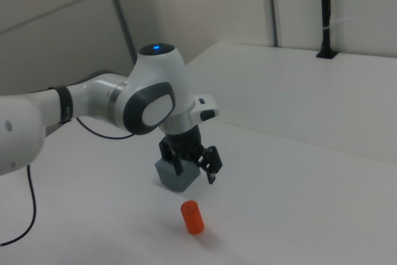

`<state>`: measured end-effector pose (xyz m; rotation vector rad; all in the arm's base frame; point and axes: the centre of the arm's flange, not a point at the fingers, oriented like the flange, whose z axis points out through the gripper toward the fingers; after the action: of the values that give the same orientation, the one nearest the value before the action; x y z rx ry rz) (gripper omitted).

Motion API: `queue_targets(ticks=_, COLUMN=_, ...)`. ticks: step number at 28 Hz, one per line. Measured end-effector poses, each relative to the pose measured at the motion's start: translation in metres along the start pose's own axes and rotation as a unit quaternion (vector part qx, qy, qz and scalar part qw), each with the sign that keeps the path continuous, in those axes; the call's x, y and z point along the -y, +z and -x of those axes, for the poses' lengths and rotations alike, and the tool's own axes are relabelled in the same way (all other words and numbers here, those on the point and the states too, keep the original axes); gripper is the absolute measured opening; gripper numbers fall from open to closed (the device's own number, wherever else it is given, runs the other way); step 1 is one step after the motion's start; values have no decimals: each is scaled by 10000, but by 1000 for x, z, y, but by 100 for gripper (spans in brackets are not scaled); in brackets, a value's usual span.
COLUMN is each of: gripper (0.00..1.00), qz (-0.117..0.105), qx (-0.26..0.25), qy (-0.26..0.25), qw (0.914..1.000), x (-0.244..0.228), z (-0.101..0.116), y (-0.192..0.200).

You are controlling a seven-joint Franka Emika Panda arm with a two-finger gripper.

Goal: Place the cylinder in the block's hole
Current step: 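Lower the open gripper over the orange cylinder, then close the gripper around the orange cylinder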

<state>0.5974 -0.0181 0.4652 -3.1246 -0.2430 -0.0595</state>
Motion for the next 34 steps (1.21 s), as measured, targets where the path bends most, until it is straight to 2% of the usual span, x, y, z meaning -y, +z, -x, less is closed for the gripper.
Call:
queue_targets(ticks=5, gripper=100, qz=-5, qx=-41, qy=-109, qw=9999, x=9, z=19, y=4)
queue_targets(ticks=11, gripper=100, qz=74, qx=-108, qy=-298, qw=9995, x=25, z=27, y=25)
queue_targets(ticks=18, gripper=100, qz=265, qx=20, qy=-579, qw=9980, x=38, z=25, y=53)
queue_targets(ticks=27, gripper=100, qz=339, qx=167, qy=-762, qw=9964, x=45, z=17, y=89)
queue_targets(ticks=30, gripper=98, qz=414, qx=219, qy=-826, qw=9955, x=44, z=16, y=94)
queue_targets(ticks=34, gripper=85, qz=457, qx=234, qy=-856, qw=9950, x=43, z=16, y=95)
